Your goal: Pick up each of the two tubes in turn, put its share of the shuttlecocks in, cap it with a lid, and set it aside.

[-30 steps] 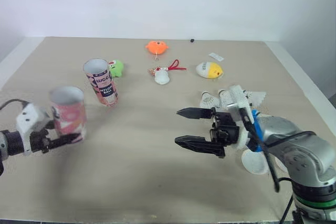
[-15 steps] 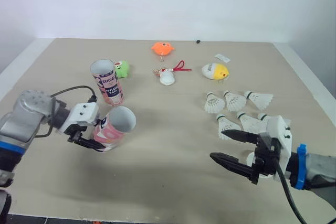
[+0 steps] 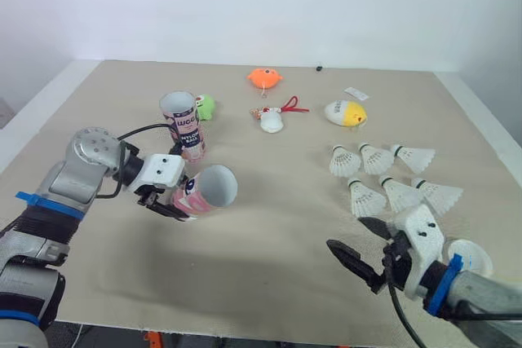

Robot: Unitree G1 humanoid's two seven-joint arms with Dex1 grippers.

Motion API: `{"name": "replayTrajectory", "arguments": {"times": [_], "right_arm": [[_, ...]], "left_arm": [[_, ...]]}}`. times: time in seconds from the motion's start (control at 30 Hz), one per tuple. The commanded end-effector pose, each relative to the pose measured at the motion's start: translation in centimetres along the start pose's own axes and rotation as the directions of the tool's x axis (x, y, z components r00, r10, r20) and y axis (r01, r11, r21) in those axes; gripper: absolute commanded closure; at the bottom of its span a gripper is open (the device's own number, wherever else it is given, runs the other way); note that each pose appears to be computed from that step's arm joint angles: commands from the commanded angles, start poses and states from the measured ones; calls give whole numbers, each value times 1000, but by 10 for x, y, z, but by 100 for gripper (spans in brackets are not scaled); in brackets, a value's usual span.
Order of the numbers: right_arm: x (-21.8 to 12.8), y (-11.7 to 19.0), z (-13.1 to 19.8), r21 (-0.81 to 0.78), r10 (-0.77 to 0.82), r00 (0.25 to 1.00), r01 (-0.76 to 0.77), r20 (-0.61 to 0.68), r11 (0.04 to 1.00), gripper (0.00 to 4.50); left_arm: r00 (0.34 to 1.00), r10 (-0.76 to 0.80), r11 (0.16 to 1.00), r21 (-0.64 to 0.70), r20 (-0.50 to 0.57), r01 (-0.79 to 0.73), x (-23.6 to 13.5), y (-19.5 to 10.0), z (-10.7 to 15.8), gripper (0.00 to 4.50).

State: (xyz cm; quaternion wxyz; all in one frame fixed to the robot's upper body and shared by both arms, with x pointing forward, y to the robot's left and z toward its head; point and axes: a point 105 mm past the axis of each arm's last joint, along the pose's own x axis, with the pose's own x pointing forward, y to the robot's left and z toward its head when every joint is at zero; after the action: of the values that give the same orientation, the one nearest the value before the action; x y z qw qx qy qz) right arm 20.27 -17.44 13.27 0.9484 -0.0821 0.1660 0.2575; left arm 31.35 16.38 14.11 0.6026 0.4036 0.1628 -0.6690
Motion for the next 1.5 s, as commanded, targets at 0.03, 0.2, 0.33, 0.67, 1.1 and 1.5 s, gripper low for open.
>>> {"name": "replayTrajectory", "arguments": {"times": [0.03,0.2,0.33,0.67,1.1,1.5], "right_arm": [[8,-14,5,-5,-109,994,110,25,994,0],[24,-24,2,-1,-173,985,173,14,985,0],[34,-30,-1,0,-204,979,204,1,979,0],[60,-44,-11,31,-292,956,293,-39,956,0],[76,-54,-8,-52,-377,926,375,-27,926,335],[59,7,30,-153,60,992,-42,112,987,444]], "left_arm": [[995,-98,995,-32,6,98,25,-9,-2,165],[989,-148,987,-61,19,148,31,-12,3,165],[989,-146,987,-60,20,147,31,-6,7,165],[986,-155,984,-80,59,160,33,-13,12,165],[984,-144,982,-111,106,155,34,-26,21,167],[983,-151,978,-128,104,164,35,-28,22,167]]}}
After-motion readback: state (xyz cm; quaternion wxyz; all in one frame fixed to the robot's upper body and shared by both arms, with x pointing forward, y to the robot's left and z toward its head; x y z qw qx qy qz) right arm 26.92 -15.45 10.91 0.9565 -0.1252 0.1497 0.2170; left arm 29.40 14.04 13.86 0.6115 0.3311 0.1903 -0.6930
